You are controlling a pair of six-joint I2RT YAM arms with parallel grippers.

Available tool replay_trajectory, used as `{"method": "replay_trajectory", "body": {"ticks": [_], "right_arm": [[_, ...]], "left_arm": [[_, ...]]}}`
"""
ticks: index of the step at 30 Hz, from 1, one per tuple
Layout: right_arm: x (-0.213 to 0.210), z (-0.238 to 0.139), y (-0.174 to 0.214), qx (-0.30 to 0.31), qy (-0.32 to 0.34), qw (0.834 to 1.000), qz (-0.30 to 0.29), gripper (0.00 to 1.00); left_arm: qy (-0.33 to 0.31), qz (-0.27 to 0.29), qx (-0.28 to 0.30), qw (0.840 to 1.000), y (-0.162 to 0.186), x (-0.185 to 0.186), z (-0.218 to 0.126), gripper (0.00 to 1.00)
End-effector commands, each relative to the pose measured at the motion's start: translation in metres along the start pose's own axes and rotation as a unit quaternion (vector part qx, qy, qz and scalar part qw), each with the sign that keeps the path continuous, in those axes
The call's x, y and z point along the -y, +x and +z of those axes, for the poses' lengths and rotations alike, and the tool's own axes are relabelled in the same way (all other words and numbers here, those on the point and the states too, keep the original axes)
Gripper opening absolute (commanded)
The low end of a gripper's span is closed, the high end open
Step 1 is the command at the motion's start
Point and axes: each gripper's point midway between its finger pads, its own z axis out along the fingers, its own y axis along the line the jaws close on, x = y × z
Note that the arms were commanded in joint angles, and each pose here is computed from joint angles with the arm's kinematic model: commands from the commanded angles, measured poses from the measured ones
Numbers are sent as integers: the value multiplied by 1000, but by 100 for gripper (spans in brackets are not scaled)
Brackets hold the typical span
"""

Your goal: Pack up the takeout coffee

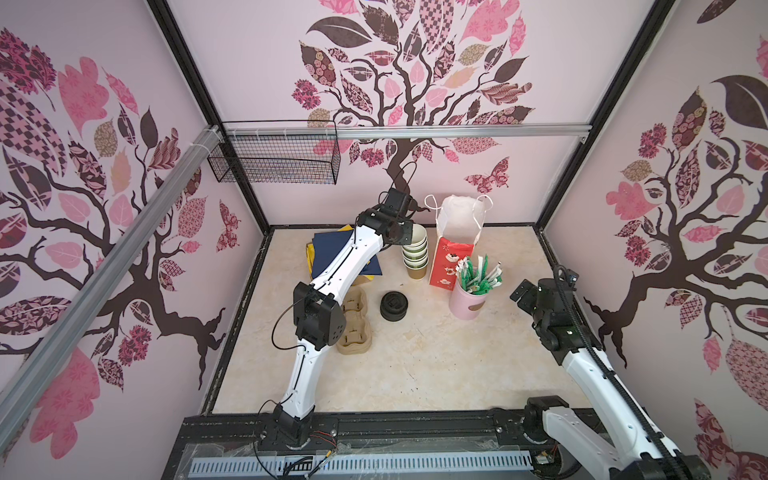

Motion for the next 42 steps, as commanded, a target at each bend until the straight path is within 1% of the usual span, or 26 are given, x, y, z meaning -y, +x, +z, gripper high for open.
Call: {"method": "replay_trajectory", "body": {"ticks": [1, 7, 14, 18, 21, 23, 25, 28, 31, 34, 39, 40, 42], "right_arm": [[2, -2, -4, 6, 6, 1000, -3, 100], [0, -1, -5, 6, 5, 1000, -6, 100], [0, -2, -6, 7, 5, 1000, -7, 100], [1, -3, -7, 8, 5, 1000, -7, 100], [1, -4, -7, 9, 5, 1000, -7, 100], [1, -4, -7, 9, 6, 1000, -8, 100], [1, -6, -9, 12, 6, 1000, -10, 100], [1, -11, -14, 16, 5, 1000, -20, 100], [-3, -19, -23, 14, 2, 999, -35, 100], [-14, -31, -38, 10, -14, 999, -49, 100], [-44, -53, -70, 7, -68, 996, -65, 98], [-52, -57, -76, 5, -81, 994, -67, 97], [-68, -64, -88, 0, -108, 992, -69, 96]], "left_arm": [[6, 3, 23, 1000, -14, 6, -6, 17], [12, -4, 26, 1000, -17, 9, -4, 12], [21, -13, 46, 999, -28, 11, -15, 6], [23, -12, 39, 999, -25, 13, -12, 3], [26, -13, 32, 999, -22, 15, -9, 3], [29, -17, 35, 999, -23, 16, -9, 5], [31, -21, 43, 998, -28, 16, -15, 6], [29, -28, 70, 997, -41, 14, -34, 10], [26, -46, 93, 994, -51, 1, -56, 15], [33, -83, 109, 990, -54, -23, -79, 17], [23, -131, 138, 981, -42, -73, -118, 22], [14, -138, 132, 982, -29, -84, -118, 23], [8, -154, 140, 978, -19, -101, -128, 26]]}}
